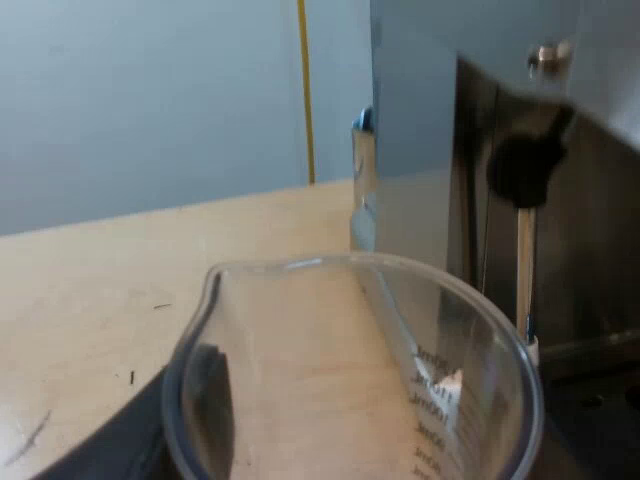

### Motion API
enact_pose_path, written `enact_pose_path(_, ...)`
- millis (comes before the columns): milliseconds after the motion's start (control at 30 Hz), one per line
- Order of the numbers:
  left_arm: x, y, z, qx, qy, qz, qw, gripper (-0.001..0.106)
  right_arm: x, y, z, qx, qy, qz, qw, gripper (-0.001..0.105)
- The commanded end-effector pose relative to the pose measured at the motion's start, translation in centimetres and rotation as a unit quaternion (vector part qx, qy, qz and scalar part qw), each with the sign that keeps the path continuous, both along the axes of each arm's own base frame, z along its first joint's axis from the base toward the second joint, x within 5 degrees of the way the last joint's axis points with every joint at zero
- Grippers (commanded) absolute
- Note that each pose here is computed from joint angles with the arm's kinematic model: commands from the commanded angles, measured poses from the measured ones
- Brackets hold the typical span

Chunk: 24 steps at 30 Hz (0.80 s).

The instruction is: Pour the beans into the coffee machine

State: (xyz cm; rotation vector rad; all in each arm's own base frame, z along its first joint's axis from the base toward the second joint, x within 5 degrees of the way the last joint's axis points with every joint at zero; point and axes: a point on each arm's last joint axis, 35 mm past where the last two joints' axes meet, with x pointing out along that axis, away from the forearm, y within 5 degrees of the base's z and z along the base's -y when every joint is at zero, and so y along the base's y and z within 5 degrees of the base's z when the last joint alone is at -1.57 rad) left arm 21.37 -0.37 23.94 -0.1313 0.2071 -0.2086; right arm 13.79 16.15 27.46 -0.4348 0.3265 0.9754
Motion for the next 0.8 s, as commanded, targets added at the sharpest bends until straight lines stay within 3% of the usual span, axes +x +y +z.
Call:
enact_pose_path(33, 0.3, 0.0, -0.3, -0.019, -0.015, 0.005, 0.9997, 0.029, 0.0, 0.1, -0.2, 0.016, -0.018, 0.007, 0.9997, 0.072)
enact_pose_path(233, 1.9, 0.0, -2.3, -0.026, 0.002, 0.007, 0.9996, 0.029, -0.1, 0.0, -1.2, 0.030, -0.031, 0.006, 0.9990, 0.072)
enact_pose_path(800, 4.9, 0.1, -7.5, -0.026, 0.021, 0.007, 0.9994, 0.029, 0.9, 1.1, -3.3, 0.008, -0.020, -0.006, 0.9998, 0.072)
